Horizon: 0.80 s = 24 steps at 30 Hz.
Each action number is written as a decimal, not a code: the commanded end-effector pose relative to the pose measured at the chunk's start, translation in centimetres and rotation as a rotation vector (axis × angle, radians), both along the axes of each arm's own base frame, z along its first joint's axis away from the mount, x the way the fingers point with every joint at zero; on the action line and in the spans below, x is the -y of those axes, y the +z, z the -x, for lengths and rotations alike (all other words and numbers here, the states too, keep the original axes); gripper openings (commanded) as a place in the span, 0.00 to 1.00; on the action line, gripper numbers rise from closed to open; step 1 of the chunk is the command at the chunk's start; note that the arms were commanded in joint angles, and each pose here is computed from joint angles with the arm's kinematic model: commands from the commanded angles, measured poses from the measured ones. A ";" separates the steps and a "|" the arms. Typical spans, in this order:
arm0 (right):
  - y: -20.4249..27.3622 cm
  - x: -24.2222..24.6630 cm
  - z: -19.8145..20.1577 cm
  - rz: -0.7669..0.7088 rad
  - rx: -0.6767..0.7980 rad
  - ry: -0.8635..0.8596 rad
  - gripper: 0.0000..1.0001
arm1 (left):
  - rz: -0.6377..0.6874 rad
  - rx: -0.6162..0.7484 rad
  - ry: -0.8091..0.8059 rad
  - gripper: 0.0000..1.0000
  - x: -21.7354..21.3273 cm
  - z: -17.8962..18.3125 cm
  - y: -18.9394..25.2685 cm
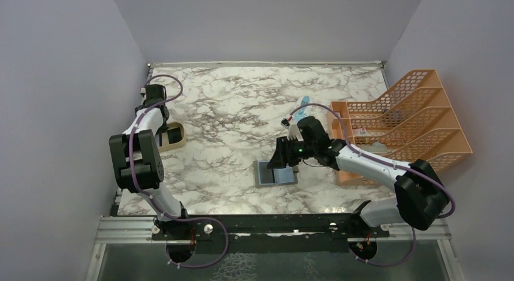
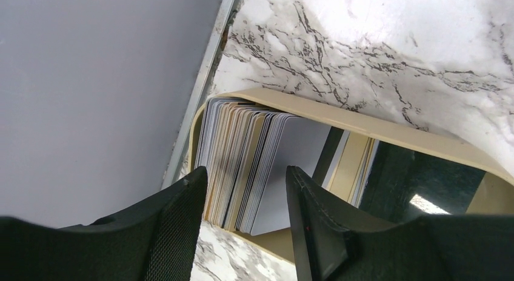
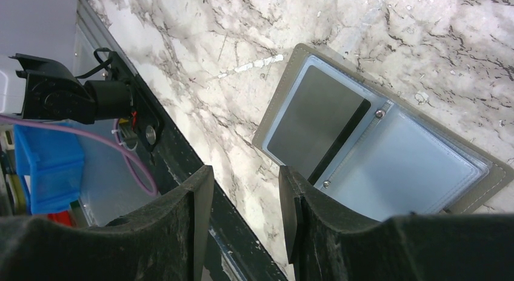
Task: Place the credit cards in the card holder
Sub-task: Pick up the credit card from the storage box.
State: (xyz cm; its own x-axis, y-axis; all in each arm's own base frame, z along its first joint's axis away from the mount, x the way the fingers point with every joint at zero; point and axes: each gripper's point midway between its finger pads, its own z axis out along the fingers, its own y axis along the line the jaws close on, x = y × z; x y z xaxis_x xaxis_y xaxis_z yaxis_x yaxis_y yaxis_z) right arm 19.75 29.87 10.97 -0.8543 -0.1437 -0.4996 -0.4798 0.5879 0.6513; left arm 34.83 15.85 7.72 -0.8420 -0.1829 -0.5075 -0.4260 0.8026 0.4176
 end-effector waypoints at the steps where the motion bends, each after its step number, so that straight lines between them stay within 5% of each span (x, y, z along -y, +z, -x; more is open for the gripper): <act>1: 1.1 -0.9 -0.4 -0.035 0.043 0.033 0.44 | -0.026 -0.028 0.013 0.51 -0.7 0.1 0.0; 24: 0.9 -0.9 -0.6 -0.029 0.045 0.028 0.44 | 0.000 -0.014 -0.025 0.12 0.4 -0.9 0.9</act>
